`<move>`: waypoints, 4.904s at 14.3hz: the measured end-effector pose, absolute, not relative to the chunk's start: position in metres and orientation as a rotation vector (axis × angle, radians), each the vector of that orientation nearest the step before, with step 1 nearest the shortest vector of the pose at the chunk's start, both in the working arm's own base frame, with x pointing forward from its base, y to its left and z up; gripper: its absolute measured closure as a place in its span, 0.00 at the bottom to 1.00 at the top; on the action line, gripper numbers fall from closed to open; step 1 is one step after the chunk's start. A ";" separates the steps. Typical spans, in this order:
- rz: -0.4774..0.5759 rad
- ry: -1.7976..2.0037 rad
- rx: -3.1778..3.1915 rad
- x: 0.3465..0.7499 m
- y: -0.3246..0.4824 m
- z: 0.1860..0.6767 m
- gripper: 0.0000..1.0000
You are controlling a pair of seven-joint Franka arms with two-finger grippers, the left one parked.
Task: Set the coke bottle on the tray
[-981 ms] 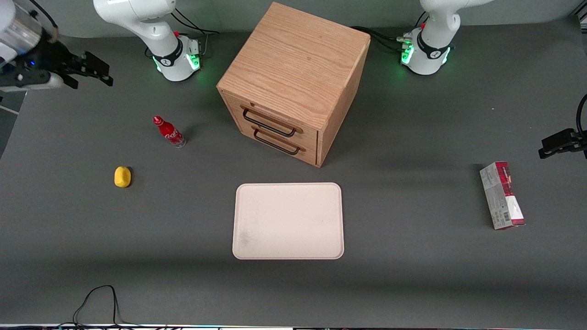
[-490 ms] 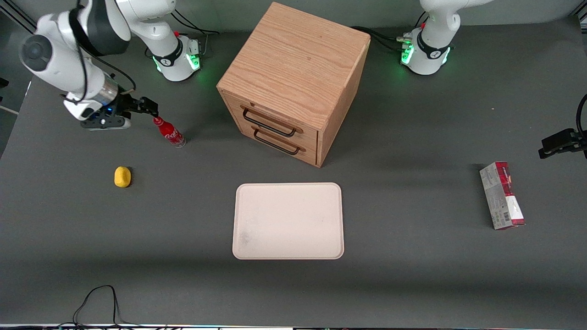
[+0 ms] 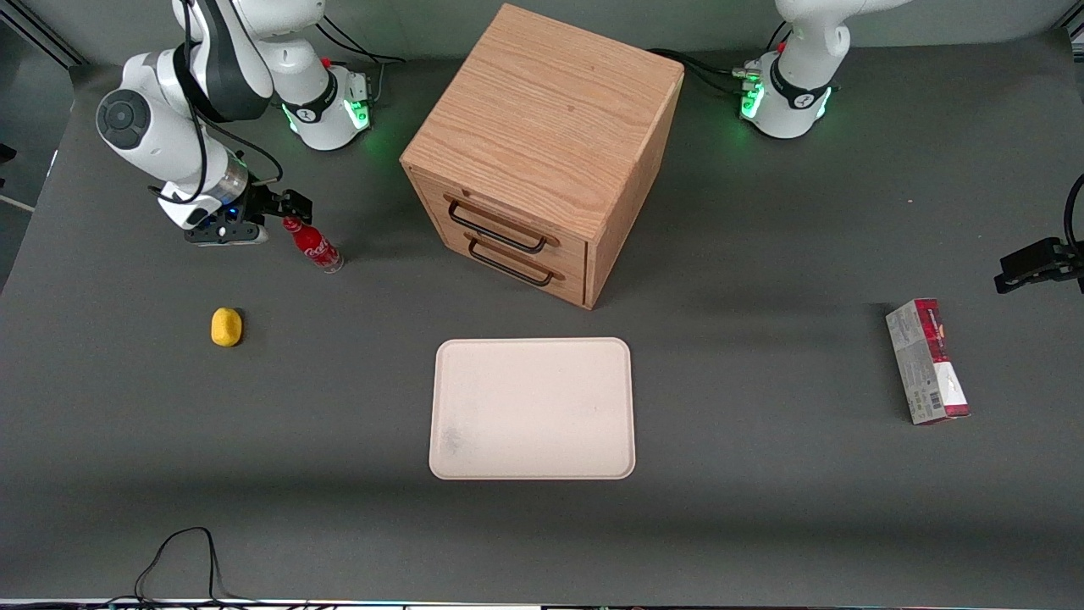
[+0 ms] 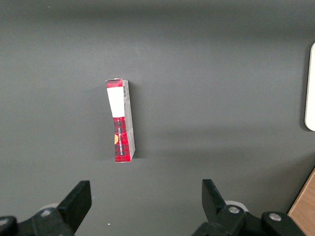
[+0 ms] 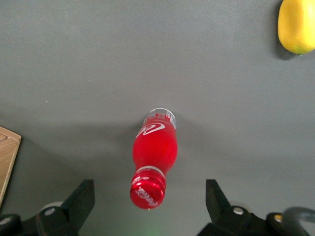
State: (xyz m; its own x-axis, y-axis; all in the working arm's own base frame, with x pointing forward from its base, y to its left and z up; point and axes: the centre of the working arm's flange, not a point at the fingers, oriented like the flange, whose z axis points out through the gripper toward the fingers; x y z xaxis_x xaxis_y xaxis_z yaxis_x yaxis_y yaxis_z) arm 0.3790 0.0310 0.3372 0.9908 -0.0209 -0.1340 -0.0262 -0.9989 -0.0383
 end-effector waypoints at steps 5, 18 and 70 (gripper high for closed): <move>0.213 0.039 -3.097 0.381 0.031 0.328 0.10; 0.221 0.039 -3.098 0.385 0.031 0.327 0.69; 0.000 -0.200 -3.114 0.700 0.260 0.448 0.00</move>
State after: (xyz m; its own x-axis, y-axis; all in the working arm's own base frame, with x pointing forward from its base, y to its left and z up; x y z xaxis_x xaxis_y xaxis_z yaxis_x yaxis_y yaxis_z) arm 0.6998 0.2604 0.4482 0.9918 0.1279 0.0016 0.1279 -0.9916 -0.0207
